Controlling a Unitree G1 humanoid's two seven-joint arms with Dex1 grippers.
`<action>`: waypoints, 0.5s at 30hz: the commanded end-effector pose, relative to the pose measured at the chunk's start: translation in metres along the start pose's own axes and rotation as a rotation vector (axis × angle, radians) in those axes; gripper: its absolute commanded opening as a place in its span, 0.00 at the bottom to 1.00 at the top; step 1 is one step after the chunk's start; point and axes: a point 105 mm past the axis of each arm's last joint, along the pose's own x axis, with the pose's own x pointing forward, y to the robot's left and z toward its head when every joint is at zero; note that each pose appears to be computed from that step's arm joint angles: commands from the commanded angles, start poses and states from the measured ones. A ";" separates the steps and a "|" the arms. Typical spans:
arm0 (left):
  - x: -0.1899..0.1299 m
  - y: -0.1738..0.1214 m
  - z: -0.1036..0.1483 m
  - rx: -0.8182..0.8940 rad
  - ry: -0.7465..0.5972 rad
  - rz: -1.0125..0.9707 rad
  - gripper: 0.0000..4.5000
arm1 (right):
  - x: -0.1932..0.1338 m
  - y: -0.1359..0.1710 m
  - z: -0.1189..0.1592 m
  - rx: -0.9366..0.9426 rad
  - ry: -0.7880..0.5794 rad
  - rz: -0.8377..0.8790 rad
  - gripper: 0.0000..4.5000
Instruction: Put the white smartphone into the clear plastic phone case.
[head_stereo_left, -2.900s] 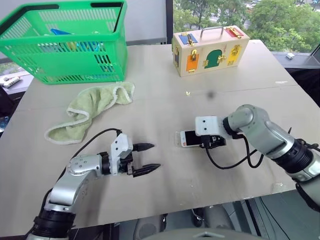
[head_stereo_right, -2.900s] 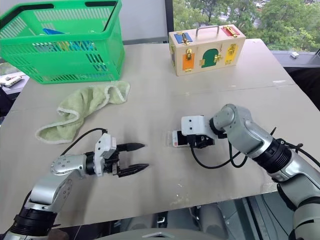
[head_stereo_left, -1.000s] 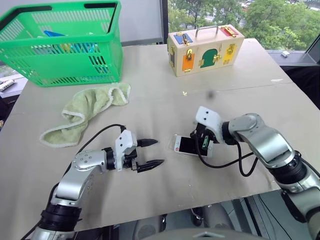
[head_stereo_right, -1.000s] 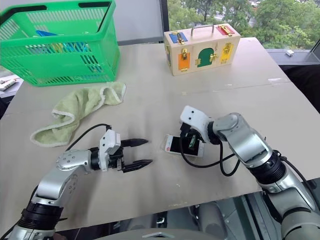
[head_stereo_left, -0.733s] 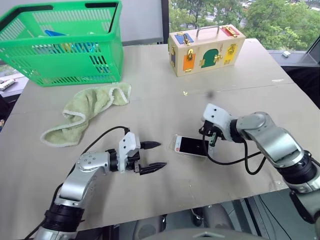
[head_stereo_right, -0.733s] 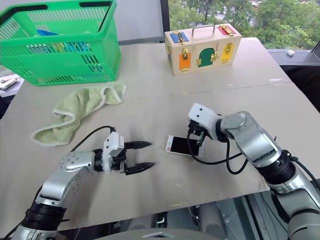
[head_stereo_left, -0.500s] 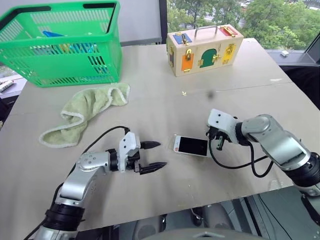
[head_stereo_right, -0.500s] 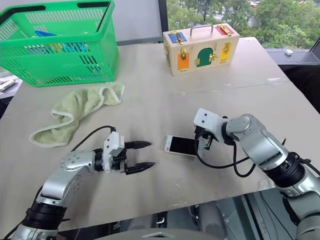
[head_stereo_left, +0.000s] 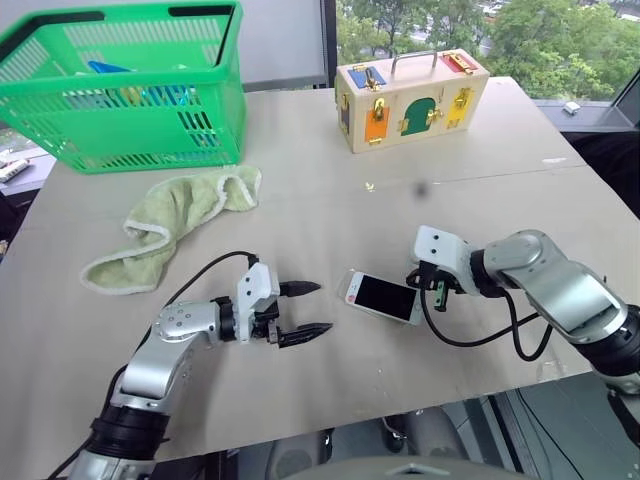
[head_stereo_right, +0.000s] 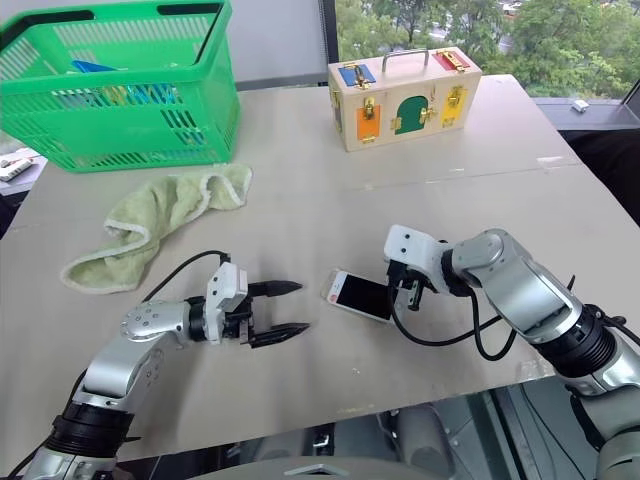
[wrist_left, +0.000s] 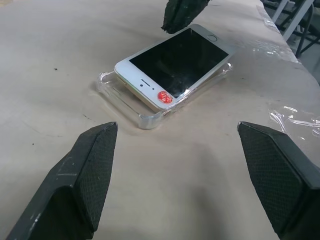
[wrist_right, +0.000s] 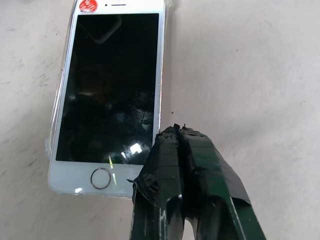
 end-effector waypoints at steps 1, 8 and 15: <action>0.000 -0.001 0.006 0.016 -0.026 0.006 0.88 | -0.008 -0.007 0.019 -0.019 -0.077 -0.031 0.00; -0.006 0.005 0.007 0.000 -0.050 0.032 0.88 | 0.002 -0.006 0.053 0.018 -0.260 -0.010 0.00; -0.010 0.009 0.008 -0.010 -0.053 0.054 0.88 | 0.035 0.008 0.049 0.036 -0.241 0.039 0.00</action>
